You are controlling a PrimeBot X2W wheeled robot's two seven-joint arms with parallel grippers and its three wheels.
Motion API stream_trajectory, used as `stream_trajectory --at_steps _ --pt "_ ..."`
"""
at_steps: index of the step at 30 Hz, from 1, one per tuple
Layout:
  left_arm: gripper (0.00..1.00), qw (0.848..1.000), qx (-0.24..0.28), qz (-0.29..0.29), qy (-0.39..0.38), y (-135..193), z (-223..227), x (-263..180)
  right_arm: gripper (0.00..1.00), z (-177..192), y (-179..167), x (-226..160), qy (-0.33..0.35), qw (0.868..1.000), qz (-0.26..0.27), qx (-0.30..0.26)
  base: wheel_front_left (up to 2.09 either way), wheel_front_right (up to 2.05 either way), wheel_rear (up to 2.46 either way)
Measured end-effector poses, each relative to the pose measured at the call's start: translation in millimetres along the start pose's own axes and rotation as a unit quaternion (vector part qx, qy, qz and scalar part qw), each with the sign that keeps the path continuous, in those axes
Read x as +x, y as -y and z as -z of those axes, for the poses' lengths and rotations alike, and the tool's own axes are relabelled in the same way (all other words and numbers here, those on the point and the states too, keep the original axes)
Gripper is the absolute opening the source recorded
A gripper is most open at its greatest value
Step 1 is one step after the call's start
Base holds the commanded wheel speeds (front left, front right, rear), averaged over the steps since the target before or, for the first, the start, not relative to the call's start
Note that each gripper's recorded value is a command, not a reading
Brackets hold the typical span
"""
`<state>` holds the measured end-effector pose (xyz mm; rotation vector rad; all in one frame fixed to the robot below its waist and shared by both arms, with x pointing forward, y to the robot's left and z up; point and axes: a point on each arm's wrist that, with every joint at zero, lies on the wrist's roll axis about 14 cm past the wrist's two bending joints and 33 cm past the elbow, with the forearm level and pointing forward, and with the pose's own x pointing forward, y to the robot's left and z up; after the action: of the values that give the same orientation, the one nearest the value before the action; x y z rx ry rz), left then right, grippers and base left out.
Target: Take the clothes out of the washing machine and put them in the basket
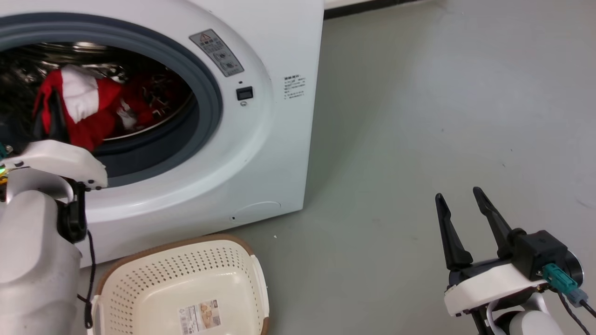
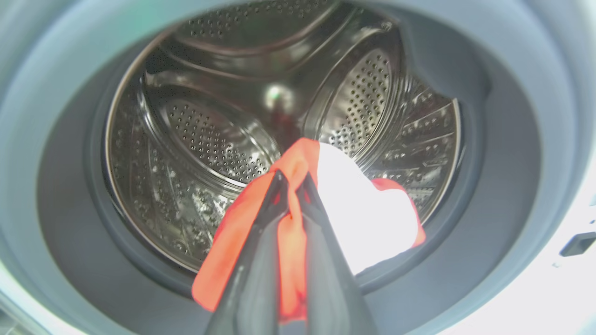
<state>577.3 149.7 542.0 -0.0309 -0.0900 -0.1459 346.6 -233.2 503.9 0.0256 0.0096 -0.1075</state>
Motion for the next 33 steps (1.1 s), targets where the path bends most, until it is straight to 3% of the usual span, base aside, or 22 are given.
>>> stream_trajectory --at_steps 19,26,33 --pt "0.00 0.991 -0.014 0.009 0.132 20.4 -110.3 -87.7 1.00 -14.9 -28.5 -8.5 0.013 0.999 -0.045 0.003 0.00 0.00 0.00" --pt "0.00 0.992 -0.033 -0.004 0.123 24.1 -107.0 -127.7 1.00 -14.2 -38.1 -7.0 0.010 0.998 -0.060 0.001 0.00 0.00 0.00" --pt "0.00 0.997 -0.059 -0.015 0.051 31.6 -57.3 -157.4 1.00 -10.3 -49.5 1.6 0.000 0.997 -0.078 -0.004 0.00 0.00 0.00"
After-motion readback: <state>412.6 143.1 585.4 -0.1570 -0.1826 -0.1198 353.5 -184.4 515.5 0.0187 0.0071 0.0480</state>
